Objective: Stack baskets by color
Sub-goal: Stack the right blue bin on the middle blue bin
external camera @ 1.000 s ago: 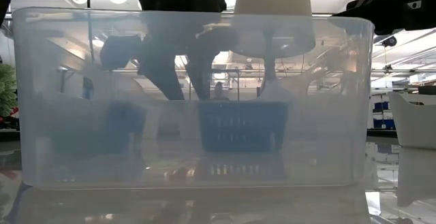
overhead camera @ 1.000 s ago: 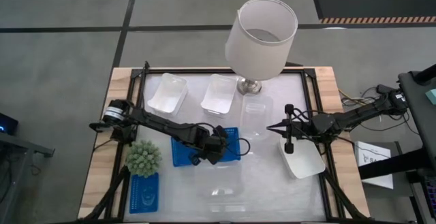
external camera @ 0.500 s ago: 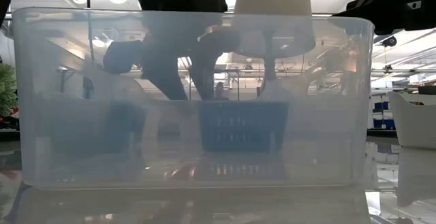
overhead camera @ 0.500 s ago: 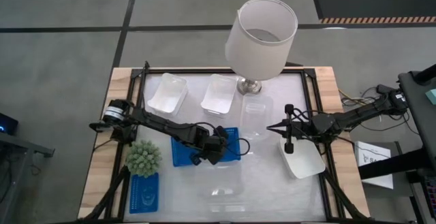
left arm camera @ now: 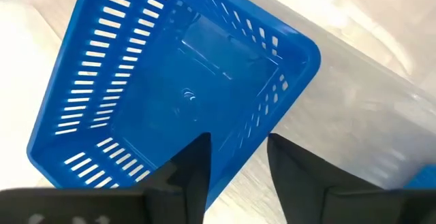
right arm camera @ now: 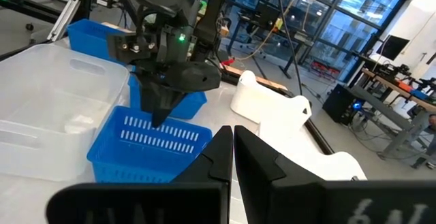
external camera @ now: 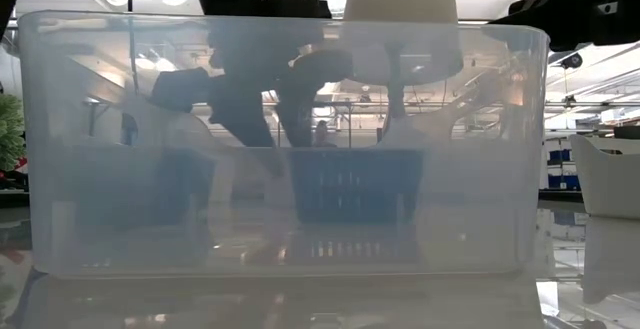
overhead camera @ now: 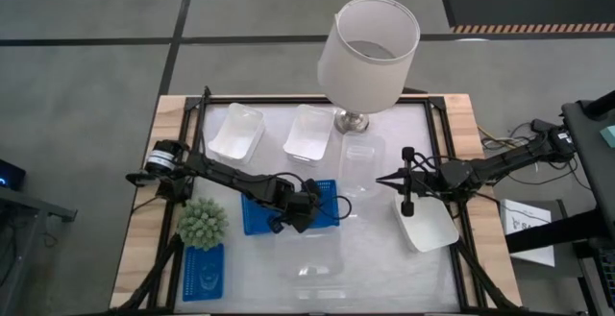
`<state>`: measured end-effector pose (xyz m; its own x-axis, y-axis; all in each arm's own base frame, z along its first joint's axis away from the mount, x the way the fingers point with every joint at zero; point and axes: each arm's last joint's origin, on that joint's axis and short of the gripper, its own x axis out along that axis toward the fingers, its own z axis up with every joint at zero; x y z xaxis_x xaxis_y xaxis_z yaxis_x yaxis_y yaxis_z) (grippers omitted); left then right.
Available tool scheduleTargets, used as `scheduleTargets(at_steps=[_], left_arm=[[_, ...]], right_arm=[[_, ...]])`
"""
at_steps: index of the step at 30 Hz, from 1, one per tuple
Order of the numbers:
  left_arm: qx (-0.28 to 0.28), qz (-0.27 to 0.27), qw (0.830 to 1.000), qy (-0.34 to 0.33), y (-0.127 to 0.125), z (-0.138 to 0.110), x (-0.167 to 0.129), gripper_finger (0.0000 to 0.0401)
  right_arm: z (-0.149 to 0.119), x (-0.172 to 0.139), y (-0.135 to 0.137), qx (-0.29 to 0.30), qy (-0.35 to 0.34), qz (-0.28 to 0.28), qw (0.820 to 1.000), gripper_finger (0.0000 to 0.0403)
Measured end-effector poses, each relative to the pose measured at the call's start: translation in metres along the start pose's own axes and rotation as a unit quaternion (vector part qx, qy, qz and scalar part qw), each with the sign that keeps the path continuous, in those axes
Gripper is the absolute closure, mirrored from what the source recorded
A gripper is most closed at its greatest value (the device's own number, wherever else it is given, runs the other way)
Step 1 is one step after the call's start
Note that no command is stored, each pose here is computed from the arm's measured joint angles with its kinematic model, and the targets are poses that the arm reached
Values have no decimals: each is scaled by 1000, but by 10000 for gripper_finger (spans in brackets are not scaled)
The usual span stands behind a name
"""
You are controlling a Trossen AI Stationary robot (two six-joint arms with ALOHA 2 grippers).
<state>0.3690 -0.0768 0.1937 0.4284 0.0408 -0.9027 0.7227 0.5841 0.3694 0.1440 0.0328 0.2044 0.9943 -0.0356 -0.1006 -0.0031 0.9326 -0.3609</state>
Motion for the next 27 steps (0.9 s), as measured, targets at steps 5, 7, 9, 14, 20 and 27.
scheduleTargets(at_steps=[5,7,9,14,20,27], left_arm=[[0,0,1000,0,0,0,0,318],[0,0,1000,0,0,0,0,331],[-1,0,1000,0,0,0,0,342],[-1,0,1000,0,0,0,0,359],[0,1,1000,-1,0,0,-1,377],[7,1,1000,-1,1,1,-1,397]], right_arm=[[0,0,-1,-1,4,-12,1000,394],[0,0,-1,-1,5,-11,1000,394],[-1,0,-1,-2,6,-11,1000,394],[-1,0,-1,-2,6,-11,1000,394],[-1,0,-1,-2,6,-11,1000,394],[-1,0,-1,-2,6,-11,1000,394]])
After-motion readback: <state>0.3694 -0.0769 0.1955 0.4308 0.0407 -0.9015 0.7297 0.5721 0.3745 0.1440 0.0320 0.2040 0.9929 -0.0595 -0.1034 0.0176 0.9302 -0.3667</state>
